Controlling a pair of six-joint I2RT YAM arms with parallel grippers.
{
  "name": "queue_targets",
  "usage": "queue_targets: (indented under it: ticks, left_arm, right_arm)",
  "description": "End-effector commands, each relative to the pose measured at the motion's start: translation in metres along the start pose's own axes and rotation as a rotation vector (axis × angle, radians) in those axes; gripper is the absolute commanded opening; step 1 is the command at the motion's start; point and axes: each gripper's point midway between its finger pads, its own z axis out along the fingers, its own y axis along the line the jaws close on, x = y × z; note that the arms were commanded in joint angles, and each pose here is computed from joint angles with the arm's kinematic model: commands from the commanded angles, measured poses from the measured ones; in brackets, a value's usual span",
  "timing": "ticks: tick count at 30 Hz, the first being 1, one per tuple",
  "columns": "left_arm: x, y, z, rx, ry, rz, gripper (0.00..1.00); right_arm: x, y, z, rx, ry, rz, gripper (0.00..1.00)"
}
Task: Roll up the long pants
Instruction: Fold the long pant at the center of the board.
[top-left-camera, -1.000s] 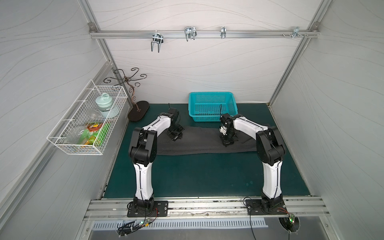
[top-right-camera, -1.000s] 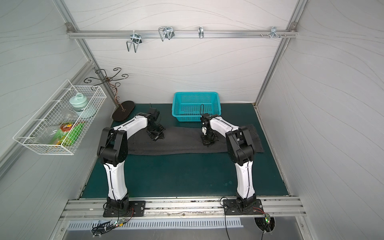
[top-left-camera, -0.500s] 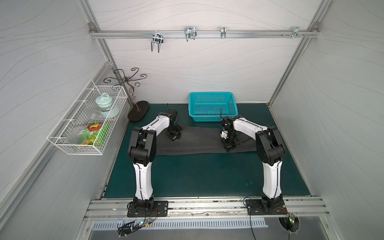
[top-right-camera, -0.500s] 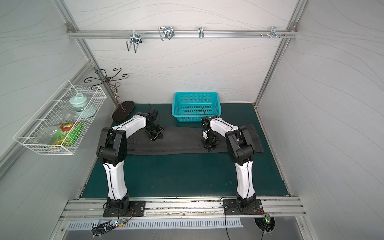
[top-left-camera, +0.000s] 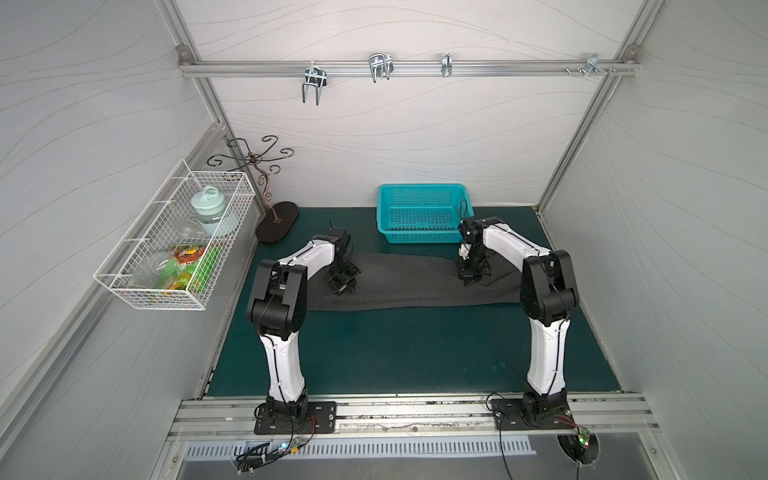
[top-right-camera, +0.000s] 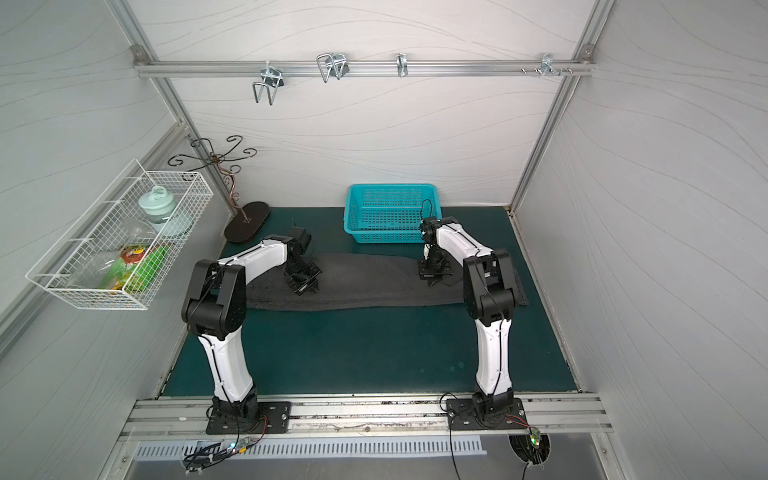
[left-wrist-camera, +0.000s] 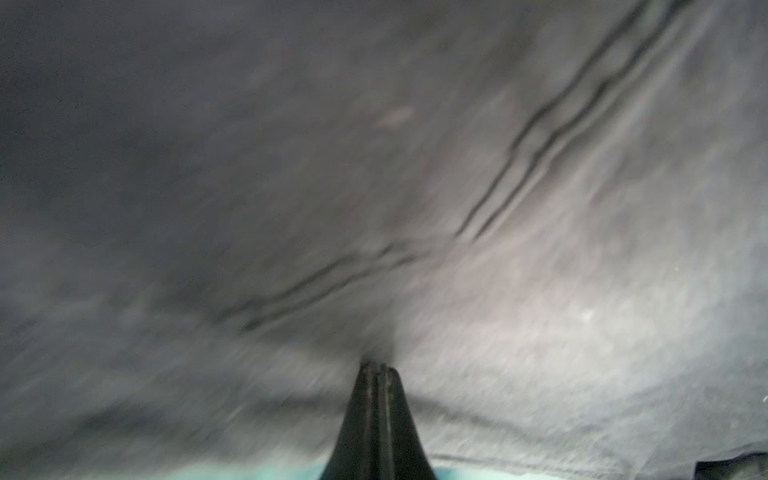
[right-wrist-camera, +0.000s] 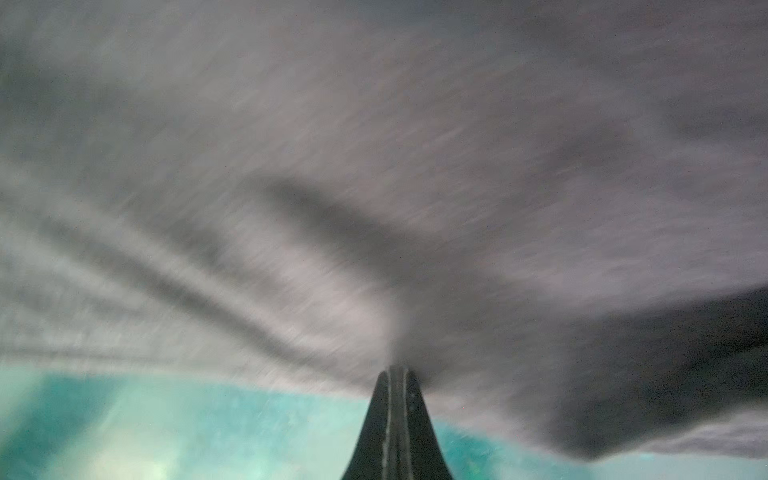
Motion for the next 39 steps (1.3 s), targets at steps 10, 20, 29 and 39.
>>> queue_targets:
  ticks: [10,20,29,39]
  left_arm:
    - [0.019,0.05,-0.01,-0.077,0.025,0.0,0.0]
    - [0.015,0.068,-0.026,-0.101,0.014,0.004,0.0]
    - [-0.001,0.031,-0.065,0.018,-0.064,-0.017,0.0]
    - [-0.032,-0.016,-0.042,0.153,-0.08,-0.093,0.0]
  right_arm:
    - [-0.007,-0.057,0.052,0.016,0.152,0.215,0.0]
    - [-0.026,-0.1,0.024,0.044,0.035,0.294,0.0]
    - [-0.035,-0.088,-0.09,-0.023,-0.359,0.294,0.2]
    - [-0.04,-0.112,-0.073,0.022,-0.249,0.324,0.0]
